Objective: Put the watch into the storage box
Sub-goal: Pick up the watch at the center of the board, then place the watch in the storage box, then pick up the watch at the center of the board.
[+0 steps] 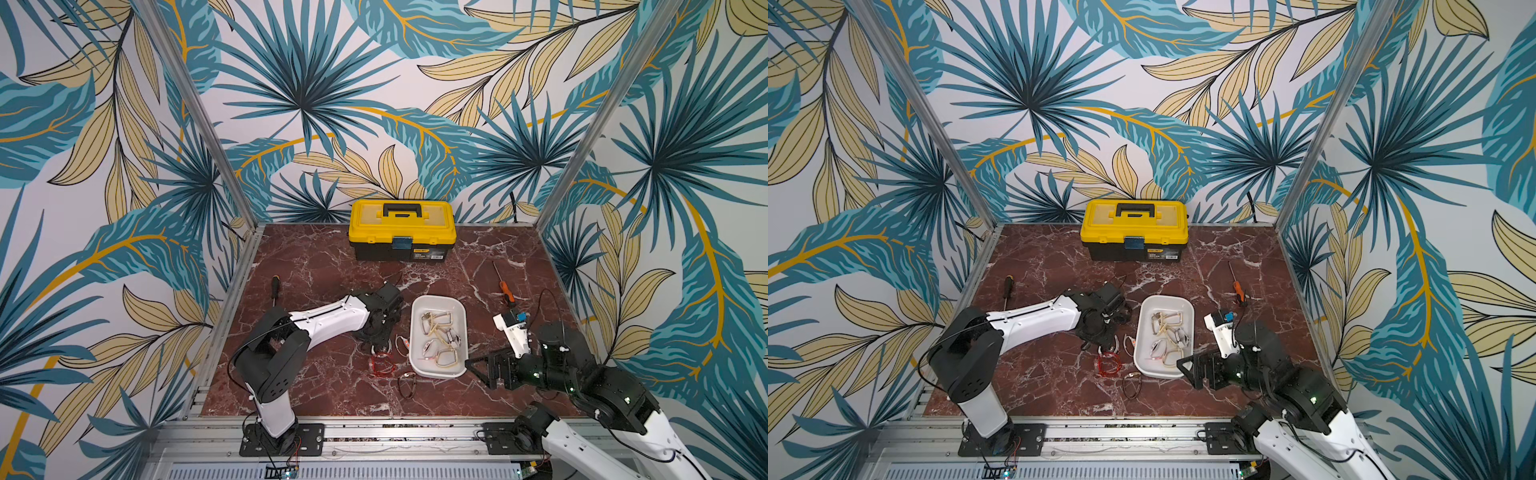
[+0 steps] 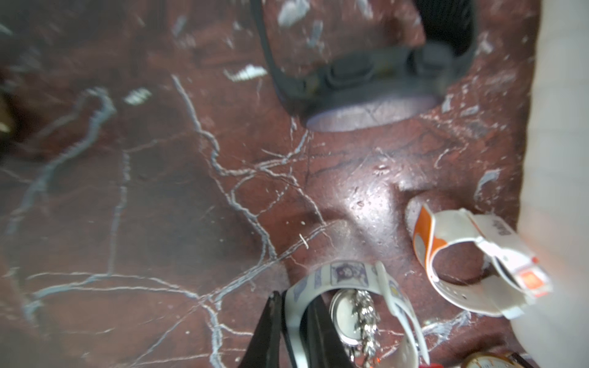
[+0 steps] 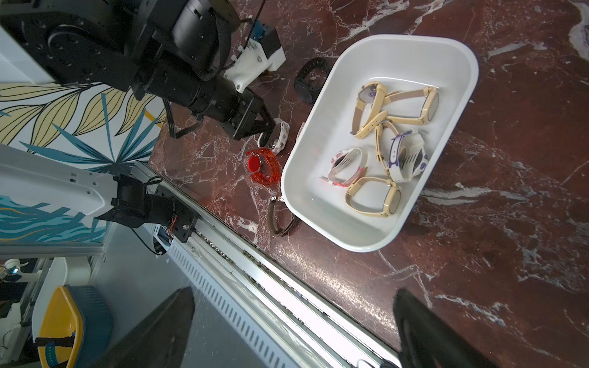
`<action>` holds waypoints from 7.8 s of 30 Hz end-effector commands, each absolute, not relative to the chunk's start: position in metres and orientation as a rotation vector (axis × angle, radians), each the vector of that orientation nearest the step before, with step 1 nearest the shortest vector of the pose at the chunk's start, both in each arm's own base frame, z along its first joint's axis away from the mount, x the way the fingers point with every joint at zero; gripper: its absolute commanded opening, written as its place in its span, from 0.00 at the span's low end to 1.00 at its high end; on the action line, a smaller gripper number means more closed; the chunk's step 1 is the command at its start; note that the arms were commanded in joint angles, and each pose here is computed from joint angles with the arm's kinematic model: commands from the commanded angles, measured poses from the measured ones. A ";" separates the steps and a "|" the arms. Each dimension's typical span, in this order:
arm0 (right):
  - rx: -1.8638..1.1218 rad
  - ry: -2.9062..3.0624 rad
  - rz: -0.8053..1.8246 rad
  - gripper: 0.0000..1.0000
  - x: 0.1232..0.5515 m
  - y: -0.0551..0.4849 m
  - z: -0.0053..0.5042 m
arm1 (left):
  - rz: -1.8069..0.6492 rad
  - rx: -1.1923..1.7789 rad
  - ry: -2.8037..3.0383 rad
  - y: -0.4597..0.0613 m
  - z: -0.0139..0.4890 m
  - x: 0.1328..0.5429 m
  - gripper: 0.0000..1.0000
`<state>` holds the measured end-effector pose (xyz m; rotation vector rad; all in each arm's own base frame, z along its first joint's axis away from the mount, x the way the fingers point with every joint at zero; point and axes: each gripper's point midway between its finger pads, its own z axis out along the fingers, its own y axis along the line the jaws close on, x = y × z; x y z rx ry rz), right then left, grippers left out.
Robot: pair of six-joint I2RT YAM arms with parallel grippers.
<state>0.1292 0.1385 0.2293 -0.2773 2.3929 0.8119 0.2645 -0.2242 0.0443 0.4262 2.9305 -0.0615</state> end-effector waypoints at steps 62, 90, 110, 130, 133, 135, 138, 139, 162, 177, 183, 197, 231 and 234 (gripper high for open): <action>-0.256 2.372 0.802 1.00 0.124 0.131 0.229 | 0.373 0.027 2.206 -0.181 0.133 0.312 0.14; -0.262 2.375 0.811 1.00 0.122 0.132 0.230 | -0.123 0.594 2.703 -0.360 0.109 0.255 0.11; -0.253 2.373 0.806 1.00 0.121 0.129 0.229 | -0.126 0.504 2.741 -0.365 0.073 0.304 0.17; -0.252 2.381 0.801 1.00 0.123 0.130 0.228 | -0.362 0.422 2.523 -0.363 0.192 0.285 0.94; -0.252 2.383 0.804 1.00 0.124 0.132 0.227 | -0.417 0.420 2.423 -0.350 0.226 0.278 1.00; -0.255 2.382 0.837 1.00 0.126 0.138 0.226 | -0.436 0.426 2.330 -0.336 0.251 0.269 1.00; -0.244 2.385 0.948 1.00 0.134 0.158 0.221 | -0.458 0.415 2.199 -0.305 0.277 0.254 1.00; -0.239 2.395 0.975 1.00 0.137 0.164 0.218 | -0.459 0.406 2.172 -0.293 0.279 0.249 1.00; -0.455 2.671 0.910 0.86 0.214 0.347 0.170 | -0.503 0.102 2.124 -0.146 0.226 0.181 1.00; -1.048 2.771 0.765 0.86 0.245 0.358 0.146 | -0.554 0.120 2.071 -0.138 0.225 0.173 1.00; -1.252 2.758 0.751 0.85 0.239 0.358 0.129 | -0.544 0.129 2.078 -0.137 0.222 0.173 1.00; -1.414 2.760 0.723 0.85 0.259 0.357 0.093 | -0.530 0.130 2.077 -0.136 0.218 0.174 1.00; -1.472 2.803 0.953 0.74 0.233 0.366 0.059 | -0.516 0.129 2.049 -0.139 0.215 0.179 1.00; -1.478 2.801 0.968 0.67 0.230 0.366 0.059 | -0.510 0.131 2.048 -0.138 0.215 0.180 1.00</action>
